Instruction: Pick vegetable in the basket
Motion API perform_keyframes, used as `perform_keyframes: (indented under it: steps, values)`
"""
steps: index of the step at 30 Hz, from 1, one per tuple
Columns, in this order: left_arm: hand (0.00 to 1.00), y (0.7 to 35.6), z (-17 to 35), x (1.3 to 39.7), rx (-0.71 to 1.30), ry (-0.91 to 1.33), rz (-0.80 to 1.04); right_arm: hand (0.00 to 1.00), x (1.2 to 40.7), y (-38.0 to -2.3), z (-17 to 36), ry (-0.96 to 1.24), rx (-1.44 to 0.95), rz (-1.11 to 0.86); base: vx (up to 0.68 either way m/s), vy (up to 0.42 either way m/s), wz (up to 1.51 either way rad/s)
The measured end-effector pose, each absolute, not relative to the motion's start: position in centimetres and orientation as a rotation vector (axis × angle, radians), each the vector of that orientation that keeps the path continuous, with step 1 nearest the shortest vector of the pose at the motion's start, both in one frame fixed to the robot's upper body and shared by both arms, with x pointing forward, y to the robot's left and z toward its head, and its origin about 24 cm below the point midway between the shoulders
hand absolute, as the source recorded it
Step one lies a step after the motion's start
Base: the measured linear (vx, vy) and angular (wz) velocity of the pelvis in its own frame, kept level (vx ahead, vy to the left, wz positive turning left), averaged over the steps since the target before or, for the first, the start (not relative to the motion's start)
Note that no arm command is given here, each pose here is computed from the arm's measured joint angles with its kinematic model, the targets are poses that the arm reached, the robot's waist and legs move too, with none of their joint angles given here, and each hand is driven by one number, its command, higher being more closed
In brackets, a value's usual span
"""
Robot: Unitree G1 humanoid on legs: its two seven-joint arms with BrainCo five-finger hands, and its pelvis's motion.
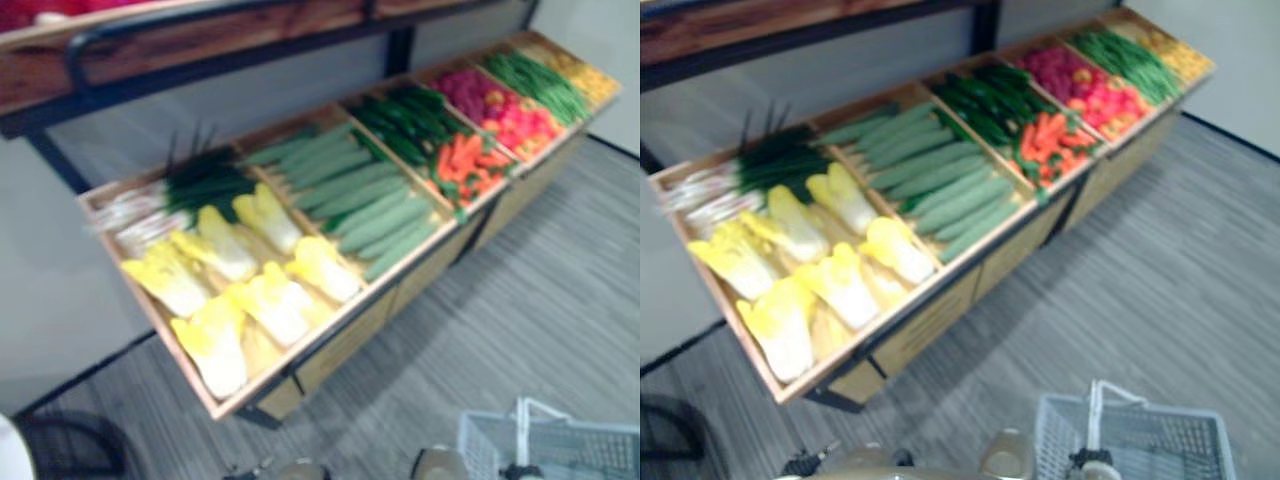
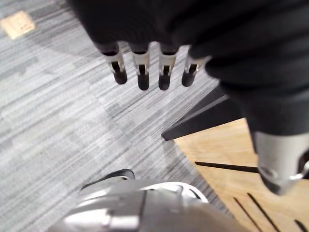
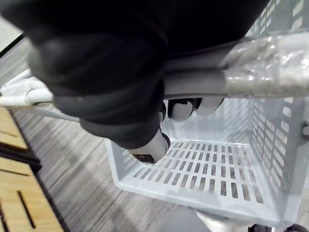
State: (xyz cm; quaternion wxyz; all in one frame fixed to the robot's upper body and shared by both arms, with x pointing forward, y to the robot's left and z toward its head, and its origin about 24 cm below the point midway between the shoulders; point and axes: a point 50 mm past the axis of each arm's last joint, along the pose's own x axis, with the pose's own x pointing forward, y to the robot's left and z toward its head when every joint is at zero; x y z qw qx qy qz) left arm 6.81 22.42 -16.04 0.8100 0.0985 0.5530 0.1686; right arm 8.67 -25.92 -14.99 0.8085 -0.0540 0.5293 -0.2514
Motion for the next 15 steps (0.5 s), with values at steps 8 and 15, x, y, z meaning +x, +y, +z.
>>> perform_keyframes:
  steps: [8,15]
  values:
    - [0.00,22.6,-15.3,10.1,0.225,1.086,0.336,1.00,6.9,-25.0,-15.7,1.181,-0.063,-0.553,0.11,-0.442,1.44]
    - [0.00,22.4,-15.7,8.3,0.161,1.125,0.390,1.00,7.2,-24.8,-15.7,1.187,-0.084,-0.500,0.02,-0.230,0.61]
